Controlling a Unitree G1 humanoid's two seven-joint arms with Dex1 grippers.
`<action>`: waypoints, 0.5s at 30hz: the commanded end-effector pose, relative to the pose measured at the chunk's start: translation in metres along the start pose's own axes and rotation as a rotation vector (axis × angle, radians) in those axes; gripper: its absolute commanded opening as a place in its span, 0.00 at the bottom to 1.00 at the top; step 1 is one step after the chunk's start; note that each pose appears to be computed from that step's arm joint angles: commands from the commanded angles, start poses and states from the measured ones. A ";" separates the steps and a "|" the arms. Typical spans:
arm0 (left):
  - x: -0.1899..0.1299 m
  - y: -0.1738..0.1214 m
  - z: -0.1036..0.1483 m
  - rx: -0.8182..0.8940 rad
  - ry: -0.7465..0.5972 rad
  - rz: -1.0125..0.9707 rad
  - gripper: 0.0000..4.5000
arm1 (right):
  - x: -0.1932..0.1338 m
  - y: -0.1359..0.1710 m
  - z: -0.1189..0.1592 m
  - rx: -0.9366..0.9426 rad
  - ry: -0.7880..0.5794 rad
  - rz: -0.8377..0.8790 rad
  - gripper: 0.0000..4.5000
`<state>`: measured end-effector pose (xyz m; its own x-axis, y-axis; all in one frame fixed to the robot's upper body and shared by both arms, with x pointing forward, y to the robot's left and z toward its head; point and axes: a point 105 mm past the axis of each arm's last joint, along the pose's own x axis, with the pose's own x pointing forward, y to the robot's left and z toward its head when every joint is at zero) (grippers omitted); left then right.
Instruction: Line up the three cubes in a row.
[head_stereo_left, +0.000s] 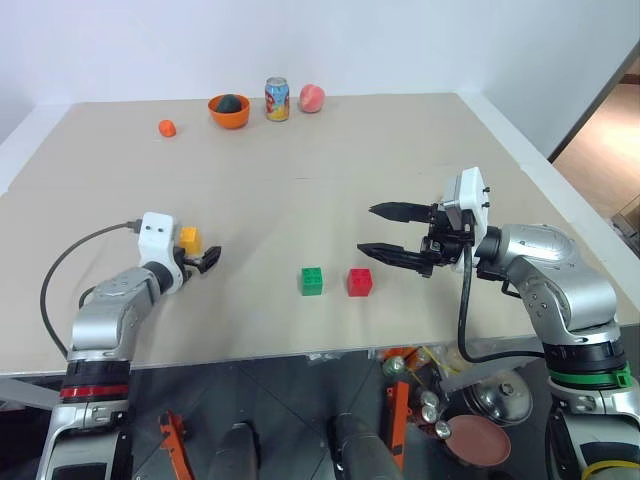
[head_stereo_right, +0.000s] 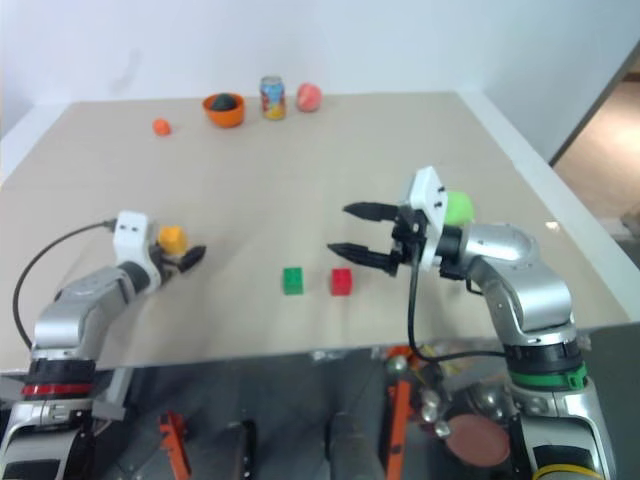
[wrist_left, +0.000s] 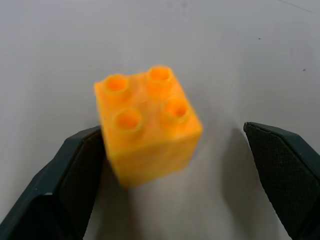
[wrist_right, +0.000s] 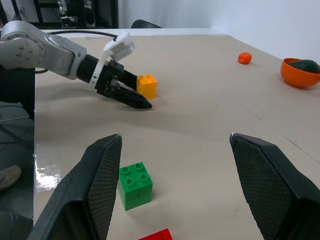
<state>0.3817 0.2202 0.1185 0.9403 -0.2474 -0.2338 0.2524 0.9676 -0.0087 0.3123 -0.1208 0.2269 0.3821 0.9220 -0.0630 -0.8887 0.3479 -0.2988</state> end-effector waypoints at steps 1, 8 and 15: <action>0.000 0.012 0.006 0.019 -0.019 0.065 0.74 | -0.005 -0.002 0.016 -0.060 -0.034 -0.021 0.79; -0.002 0.023 0.002 0.017 -0.005 0.131 0.30 | -0.007 -0.004 0.014 -0.057 -0.027 -0.039 0.79; -0.001 -0.017 0.041 0.177 -0.200 -0.144 0.30 | -0.007 -0.003 0.015 -0.052 -0.027 -0.021 0.79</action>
<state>0.3867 0.2150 0.1276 0.9406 -0.2996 -0.1599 0.3146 0.9460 0.0783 0.3135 -0.1228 0.2259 0.3983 0.9150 -0.0643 -0.8830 0.3635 -0.2970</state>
